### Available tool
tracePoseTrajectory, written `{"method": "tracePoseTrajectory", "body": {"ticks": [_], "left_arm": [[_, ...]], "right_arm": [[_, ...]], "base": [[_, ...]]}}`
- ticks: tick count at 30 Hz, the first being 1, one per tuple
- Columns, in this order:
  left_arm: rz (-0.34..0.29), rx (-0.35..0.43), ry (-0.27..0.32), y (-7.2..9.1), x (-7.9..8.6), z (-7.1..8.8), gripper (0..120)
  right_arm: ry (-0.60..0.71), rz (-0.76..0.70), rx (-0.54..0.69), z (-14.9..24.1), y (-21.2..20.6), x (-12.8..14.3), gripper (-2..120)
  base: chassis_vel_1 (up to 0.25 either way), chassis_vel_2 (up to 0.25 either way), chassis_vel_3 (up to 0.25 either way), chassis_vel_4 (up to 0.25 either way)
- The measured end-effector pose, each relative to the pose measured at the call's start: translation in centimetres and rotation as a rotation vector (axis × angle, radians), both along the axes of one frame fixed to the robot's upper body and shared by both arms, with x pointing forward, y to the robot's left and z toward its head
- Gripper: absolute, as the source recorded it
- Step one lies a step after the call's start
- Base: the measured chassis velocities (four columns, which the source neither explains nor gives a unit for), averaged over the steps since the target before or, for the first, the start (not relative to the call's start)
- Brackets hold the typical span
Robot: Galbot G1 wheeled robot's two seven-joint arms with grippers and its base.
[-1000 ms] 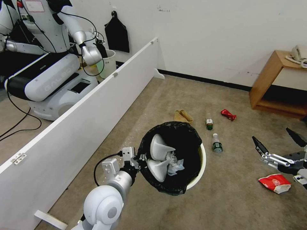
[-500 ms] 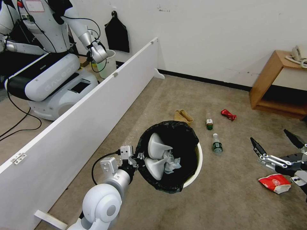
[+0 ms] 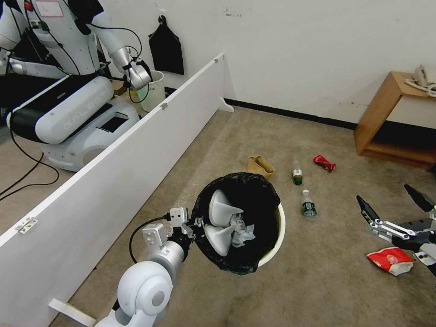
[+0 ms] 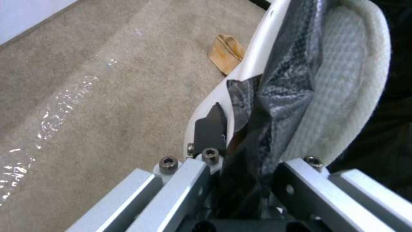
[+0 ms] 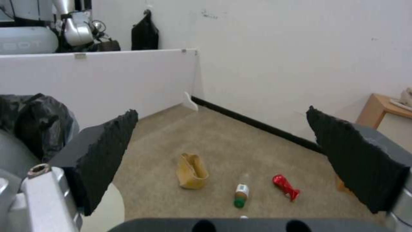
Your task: Pick up the trash bin, then pick up the garbage from the floor and place it into the trash bin.
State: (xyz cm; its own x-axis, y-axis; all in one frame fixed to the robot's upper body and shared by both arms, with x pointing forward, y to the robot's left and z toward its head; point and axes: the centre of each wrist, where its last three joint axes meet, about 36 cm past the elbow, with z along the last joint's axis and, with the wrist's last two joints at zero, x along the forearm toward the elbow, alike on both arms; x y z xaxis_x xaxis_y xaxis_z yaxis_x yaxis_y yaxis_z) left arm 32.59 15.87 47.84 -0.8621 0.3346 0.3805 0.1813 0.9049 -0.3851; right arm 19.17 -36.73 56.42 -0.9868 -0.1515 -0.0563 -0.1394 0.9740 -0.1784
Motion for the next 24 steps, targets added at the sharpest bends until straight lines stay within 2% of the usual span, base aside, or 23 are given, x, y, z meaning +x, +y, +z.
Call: {"method": "tracePoseTrajectory", "body": {"ticks": [16, 24], "left_arm": [[-0.003, 0.004, 0.004, -0.11, 0.07, 0.18, 1], [-0.002, 0.006, 0.007, -0.10, 0.20, 0.07, 1]], "right_arm": [[-0.012, 0.010, -0.008, -0.17, 0.03, -0.22, 100], [-0.021, 0.022, -0.010, -0.27, 0.09, -0.27, 100]], "base": [[0.000, 0.000, 0.000, 0.000], [-0.042, -0.040, -0.048, -0.042]]}}
